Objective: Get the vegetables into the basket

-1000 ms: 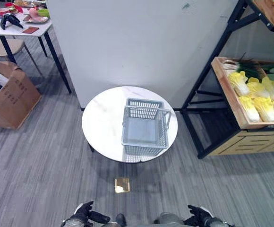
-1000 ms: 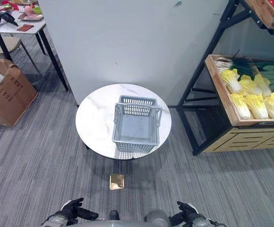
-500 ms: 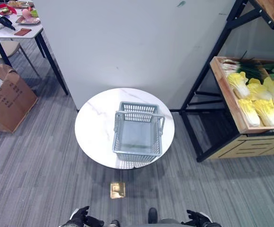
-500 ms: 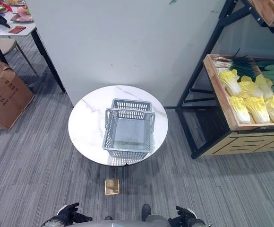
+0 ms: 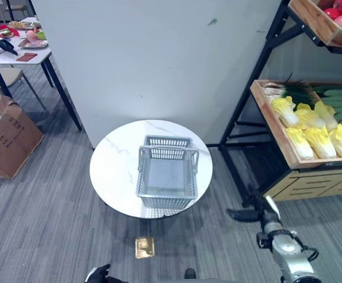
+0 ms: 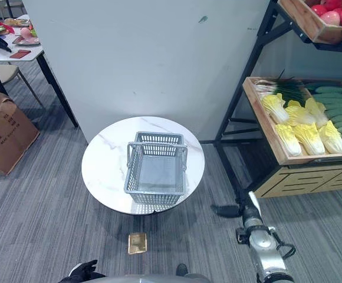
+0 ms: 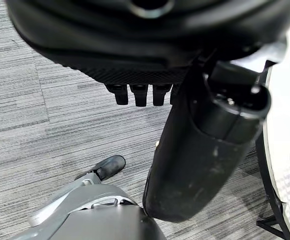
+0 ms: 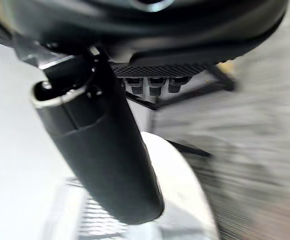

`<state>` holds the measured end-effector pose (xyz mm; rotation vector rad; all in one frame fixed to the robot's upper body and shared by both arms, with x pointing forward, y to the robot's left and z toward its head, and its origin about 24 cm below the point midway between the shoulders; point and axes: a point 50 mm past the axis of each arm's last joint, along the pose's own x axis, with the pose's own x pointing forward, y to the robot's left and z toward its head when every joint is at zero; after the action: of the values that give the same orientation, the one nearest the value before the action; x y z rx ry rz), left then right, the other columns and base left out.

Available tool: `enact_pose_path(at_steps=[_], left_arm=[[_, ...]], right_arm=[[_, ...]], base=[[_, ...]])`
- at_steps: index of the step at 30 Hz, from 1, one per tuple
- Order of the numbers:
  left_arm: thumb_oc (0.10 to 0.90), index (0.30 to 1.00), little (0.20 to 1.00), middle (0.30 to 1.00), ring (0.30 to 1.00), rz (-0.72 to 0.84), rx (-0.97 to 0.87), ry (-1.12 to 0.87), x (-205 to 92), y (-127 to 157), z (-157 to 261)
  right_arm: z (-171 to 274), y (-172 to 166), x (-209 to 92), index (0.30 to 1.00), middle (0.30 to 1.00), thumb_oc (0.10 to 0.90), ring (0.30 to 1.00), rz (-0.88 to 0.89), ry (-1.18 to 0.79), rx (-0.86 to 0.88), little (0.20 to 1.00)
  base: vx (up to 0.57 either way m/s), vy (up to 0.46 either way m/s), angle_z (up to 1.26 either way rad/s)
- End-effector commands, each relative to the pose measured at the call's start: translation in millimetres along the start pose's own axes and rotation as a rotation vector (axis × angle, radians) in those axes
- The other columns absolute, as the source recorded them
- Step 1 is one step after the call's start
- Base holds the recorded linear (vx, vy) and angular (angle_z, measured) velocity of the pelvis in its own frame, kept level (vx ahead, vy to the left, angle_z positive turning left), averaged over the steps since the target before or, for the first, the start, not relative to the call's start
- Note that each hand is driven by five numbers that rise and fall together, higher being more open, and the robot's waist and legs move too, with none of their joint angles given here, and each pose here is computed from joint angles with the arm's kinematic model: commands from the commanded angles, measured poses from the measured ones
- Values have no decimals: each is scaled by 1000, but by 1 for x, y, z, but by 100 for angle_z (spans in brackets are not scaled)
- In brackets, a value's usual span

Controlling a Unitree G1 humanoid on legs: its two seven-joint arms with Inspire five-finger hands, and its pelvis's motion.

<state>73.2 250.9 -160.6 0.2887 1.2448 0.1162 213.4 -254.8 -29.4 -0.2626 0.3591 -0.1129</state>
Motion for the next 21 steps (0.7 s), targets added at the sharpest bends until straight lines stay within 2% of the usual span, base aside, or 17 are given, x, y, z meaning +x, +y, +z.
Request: enact_pose_path(at_steps=[1, 2, 3, 5, 8, 14, 21], left_arm=[[900, 1000, 1000, 1000, 1000, 18, 19, -29, 3, 2, 18], [900, 1000, 1000, 1000, 1000, 18, 19, -29, 3, 2, 18], [900, 1000, 1000, 1000, 1000, 15, 28, -24, 3, 1, 17], [900, 1000, 1000, 1000, 1000, 15, 27, -24, 3, 1, 17], [900, 1000, 1000, 1000, 1000, 11, 40, -22, 3, -2, 17], [900, 1000, 1000, 1000, 1000, 30, 56, 41, 1, 4, -1], [900, 1000, 1000, 1000, 1000, 58, 44, 36, 1, 11, 1]], right_arm=[[85, -3, 17, 1000, 1000, 900, 1000, 26, -377, -58, 1000], [85, -3, 17, 1000, 1000, 900, 1000, 26, -377, -58, 1000], [118, 13, 17, 1000, 1000, 900, 1000, 114, -504, -95, 1000], [118, 13, 17, 1000, 1000, 900, 1000, 114, -504, -95, 1000], [142, 30, 16, 1000, 1000, 900, 1000, 187, -592, -104, 1000], [190, 75, 25, 1000, 1000, 900, 1000, 359, -699, -129, 1000], [229, 92, 38, 1000, 1000, 900, 1000, 386, -752, -227, 1000]], base=[[18, 9, 6], [39, 30, 7], [21, 21, 6], [16, 20, 6], [24, 30, 11], [23, 67, 6], [18, 85, 2]])
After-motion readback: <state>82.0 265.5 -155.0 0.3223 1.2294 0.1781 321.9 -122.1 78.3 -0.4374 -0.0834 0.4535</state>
